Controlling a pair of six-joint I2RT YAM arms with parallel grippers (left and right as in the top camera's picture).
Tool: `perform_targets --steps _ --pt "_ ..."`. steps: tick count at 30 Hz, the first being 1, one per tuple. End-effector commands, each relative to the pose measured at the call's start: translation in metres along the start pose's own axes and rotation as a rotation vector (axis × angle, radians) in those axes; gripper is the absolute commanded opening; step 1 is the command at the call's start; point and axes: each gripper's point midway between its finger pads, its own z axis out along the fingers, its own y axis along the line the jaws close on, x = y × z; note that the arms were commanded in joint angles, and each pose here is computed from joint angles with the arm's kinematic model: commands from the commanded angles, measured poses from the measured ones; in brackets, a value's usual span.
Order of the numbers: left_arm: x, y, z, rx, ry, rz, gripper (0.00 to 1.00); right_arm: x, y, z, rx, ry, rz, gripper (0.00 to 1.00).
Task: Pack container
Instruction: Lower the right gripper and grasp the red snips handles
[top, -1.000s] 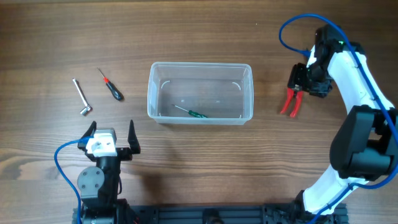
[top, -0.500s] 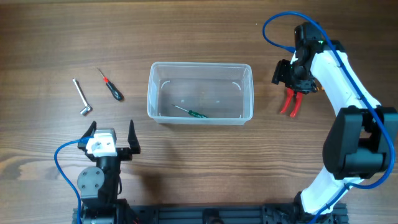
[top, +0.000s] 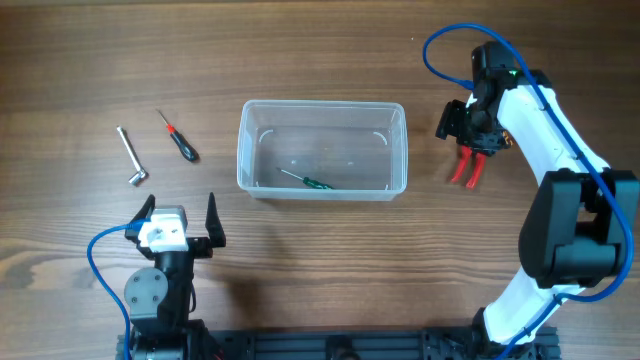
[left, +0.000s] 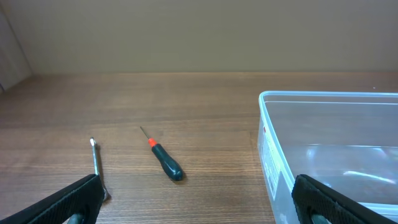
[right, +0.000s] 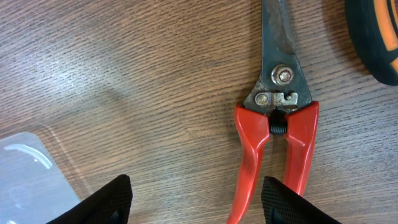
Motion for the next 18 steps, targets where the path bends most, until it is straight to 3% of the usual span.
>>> perform_targets --steps 1,18 --pt "0.001 -0.004 0.000 0.021 -0.001 0.023 1.00 0.006 -0.009 0.010 0.019 0.036 0.008 0.67" --pt "0.001 -0.004 0.000 0.021 -0.001 0.023 1.00 0.031 -0.022 0.035 0.026 0.103 -0.025 0.67"
